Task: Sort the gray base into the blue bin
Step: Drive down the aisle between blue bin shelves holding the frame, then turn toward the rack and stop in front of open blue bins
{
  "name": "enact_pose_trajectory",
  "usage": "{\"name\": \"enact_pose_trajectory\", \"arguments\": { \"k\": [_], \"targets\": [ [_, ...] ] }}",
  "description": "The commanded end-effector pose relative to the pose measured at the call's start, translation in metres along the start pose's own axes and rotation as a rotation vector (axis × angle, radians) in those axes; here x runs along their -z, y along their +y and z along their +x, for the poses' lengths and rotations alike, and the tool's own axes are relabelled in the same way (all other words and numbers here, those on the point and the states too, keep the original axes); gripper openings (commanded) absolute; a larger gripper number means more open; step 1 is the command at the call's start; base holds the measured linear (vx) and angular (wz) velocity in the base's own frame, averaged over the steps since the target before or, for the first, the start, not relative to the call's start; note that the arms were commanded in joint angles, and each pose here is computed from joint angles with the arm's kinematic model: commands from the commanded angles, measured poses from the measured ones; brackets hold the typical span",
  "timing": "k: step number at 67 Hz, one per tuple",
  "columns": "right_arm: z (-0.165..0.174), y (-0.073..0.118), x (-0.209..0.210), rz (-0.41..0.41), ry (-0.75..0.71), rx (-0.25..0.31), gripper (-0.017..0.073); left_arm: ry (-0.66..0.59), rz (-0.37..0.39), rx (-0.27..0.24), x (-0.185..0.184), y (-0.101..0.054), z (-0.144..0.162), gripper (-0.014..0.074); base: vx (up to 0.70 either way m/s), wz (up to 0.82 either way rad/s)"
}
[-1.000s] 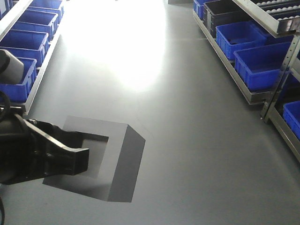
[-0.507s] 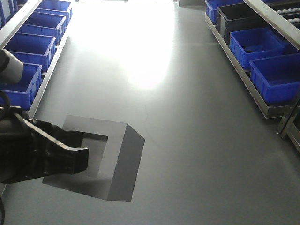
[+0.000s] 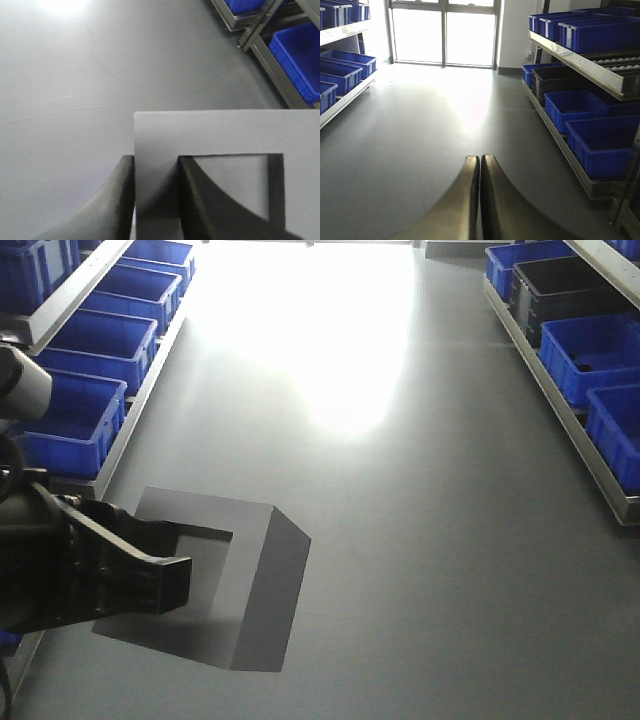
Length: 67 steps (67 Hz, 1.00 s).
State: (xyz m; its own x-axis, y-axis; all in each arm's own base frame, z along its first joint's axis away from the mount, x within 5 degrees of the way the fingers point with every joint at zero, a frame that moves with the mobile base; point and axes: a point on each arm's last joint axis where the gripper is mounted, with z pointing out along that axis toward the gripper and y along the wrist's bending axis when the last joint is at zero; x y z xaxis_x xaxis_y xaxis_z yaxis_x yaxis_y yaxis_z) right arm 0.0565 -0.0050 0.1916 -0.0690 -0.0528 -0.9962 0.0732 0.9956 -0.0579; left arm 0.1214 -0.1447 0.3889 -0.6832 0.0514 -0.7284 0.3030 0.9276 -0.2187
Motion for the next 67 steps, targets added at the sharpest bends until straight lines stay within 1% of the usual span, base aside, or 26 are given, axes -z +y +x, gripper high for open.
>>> {"name": "enact_pose_trajectory", "arguments": {
  "k": [1,19,67],
  "targets": [
    [-0.0031,0.0005,0.0006,-0.002,-0.077,0.015,-0.0009,-0.094,0.061,0.002,0.0106,-0.0034,-0.0122,0.0003,0.13,0.34],
    [-0.0031,0.0005,0.0006,-0.002,-0.077,0.015,-0.0009,-0.094,0.061,0.002,0.0106,-0.0034,-0.0122,0.0003,0.13,0.45],
    [-0.0031,0.0005,0.0006,-0.002,-0.077,0.015,-0.0009,-0.094,0.061,0.002,0.0106,-0.0034,-0.0122,0.0003,0.15,0.58]
  ]
}}
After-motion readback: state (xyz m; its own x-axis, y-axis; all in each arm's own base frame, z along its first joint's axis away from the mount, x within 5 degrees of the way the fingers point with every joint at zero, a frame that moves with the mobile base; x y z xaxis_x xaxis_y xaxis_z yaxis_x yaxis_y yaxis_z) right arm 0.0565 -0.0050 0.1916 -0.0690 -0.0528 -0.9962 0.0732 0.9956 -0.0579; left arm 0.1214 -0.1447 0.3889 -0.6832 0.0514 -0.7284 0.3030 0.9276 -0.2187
